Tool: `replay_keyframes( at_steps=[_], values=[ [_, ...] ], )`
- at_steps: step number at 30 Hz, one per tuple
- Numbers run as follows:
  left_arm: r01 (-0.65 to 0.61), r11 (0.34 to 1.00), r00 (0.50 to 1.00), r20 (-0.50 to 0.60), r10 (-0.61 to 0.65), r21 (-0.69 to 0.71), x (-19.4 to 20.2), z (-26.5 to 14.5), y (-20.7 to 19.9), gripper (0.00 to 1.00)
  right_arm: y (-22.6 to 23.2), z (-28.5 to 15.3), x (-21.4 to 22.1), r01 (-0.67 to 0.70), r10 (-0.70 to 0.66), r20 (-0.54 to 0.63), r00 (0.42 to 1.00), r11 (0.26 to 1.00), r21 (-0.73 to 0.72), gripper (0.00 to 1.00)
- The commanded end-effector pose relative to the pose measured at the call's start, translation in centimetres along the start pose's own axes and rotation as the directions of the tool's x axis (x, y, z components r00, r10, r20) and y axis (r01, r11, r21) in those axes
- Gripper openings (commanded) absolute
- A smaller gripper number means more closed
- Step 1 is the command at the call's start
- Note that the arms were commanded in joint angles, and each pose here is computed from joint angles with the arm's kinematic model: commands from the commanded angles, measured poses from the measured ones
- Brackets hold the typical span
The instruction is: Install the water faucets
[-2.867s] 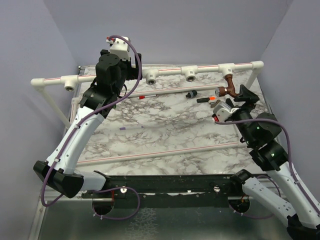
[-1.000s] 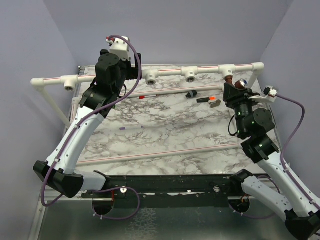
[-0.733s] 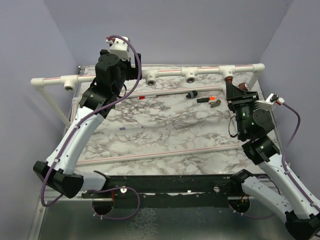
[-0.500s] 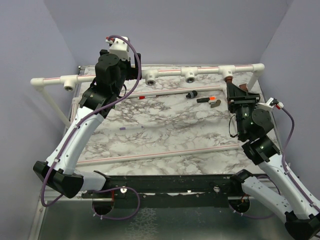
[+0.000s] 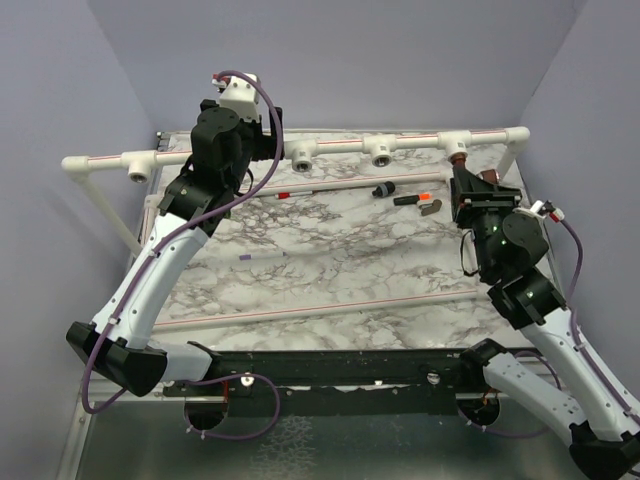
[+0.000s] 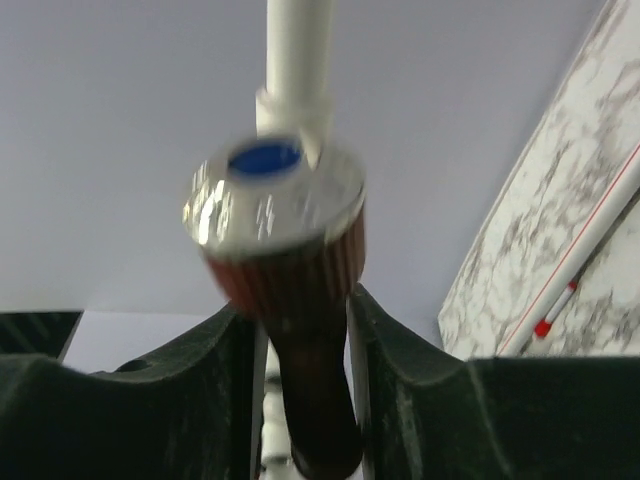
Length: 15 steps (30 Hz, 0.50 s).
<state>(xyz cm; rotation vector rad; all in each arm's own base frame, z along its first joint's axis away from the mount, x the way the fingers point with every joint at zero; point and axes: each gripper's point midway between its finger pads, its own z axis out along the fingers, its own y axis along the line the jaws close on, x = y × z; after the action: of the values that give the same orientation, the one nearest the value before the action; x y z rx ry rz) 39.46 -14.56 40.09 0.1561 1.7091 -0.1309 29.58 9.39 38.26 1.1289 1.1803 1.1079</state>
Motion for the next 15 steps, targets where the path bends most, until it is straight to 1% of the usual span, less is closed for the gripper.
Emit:
replay_keyframes(
  at_steps=[1,4,9,12,15],
  values=[
    [-0.075,0.986,0.944,-0.310,0.118,0.148,10.1,0.5,-3.5,0.91,0.4,-2.1,3.0,-0.082,0.088,-0.180,0.980,0.996,0.040,0.48],
    [-0.079,0.986,0.943,-0.310,0.121,0.145,10.2,0.5,-3.4,0.91,0.3,-2.4,2.5,-0.049,0.055,-0.168,0.984,0.998,0.039,0.60],
    [-0.080,0.986,0.942,-0.312,0.122,0.144,10.2,0.6,-3.5,0.91,0.0,-3.1,1.6,0.030,-0.020,-0.152,0.988,0.998,0.062,0.75],
    [-0.080,0.986,0.942,-0.314,0.123,0.144,10.3,0.6,-3.5,0.91,-0.1,-3.5,1.0,0.102,-0.090,-0.150,0.985,0.992,0.072,0.81],
    [-0.080,0.986,0.942,-0.313,0.122,0.146,10.3,0.7,-3.5,0.91,0.2,-4.1,0.3,0.161,-0.151,-0.141,0.978,0.985,0.066,0.82]
  ],
)
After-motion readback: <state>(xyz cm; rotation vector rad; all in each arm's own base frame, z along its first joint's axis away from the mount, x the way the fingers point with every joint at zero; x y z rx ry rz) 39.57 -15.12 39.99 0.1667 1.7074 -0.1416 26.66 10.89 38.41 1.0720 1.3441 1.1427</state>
